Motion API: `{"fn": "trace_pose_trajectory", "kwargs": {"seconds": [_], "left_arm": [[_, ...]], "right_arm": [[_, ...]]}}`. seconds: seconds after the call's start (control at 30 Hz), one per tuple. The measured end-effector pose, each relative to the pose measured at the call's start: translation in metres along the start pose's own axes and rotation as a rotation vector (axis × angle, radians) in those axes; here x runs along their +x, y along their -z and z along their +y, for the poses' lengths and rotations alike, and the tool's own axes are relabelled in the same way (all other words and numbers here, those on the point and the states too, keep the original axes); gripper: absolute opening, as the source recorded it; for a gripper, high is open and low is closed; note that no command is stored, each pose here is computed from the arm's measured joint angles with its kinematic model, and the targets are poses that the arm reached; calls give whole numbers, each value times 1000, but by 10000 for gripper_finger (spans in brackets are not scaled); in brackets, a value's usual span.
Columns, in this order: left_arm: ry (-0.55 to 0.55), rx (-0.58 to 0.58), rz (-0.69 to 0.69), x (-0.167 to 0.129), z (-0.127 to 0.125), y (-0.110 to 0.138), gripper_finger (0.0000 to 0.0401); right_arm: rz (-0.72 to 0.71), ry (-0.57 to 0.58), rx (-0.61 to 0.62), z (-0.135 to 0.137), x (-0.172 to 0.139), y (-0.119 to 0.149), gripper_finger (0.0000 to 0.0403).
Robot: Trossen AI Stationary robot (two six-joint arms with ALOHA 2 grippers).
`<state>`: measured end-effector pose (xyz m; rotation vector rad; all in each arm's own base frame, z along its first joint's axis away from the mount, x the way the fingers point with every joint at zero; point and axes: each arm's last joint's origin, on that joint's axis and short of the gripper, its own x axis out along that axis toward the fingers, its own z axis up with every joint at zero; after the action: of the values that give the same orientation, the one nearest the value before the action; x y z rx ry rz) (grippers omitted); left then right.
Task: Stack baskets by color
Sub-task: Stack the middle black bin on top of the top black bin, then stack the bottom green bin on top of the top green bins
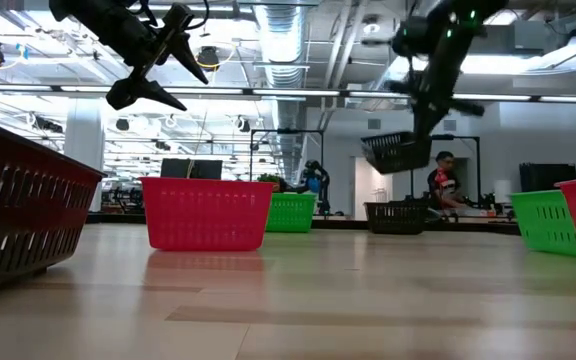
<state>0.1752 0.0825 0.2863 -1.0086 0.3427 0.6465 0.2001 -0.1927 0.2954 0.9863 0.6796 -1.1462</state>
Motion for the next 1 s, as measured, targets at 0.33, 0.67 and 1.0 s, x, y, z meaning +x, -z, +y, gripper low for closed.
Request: {"fn": "trace_pose_trajectory", "kwargs": {"seconds": [0.33,0.67,1.0], "left_arm": [[-4,-15,-5,0,0,0,256],[-4,-16,-5,0,0,0,256],[-6,-16,-8,0,0,0,256]], "right_arm": [[149,-3,105,-13,57,3,24],[154,15,123,-16,70,-1,61],[190,-39,100,-17,65,-4,144]]}}
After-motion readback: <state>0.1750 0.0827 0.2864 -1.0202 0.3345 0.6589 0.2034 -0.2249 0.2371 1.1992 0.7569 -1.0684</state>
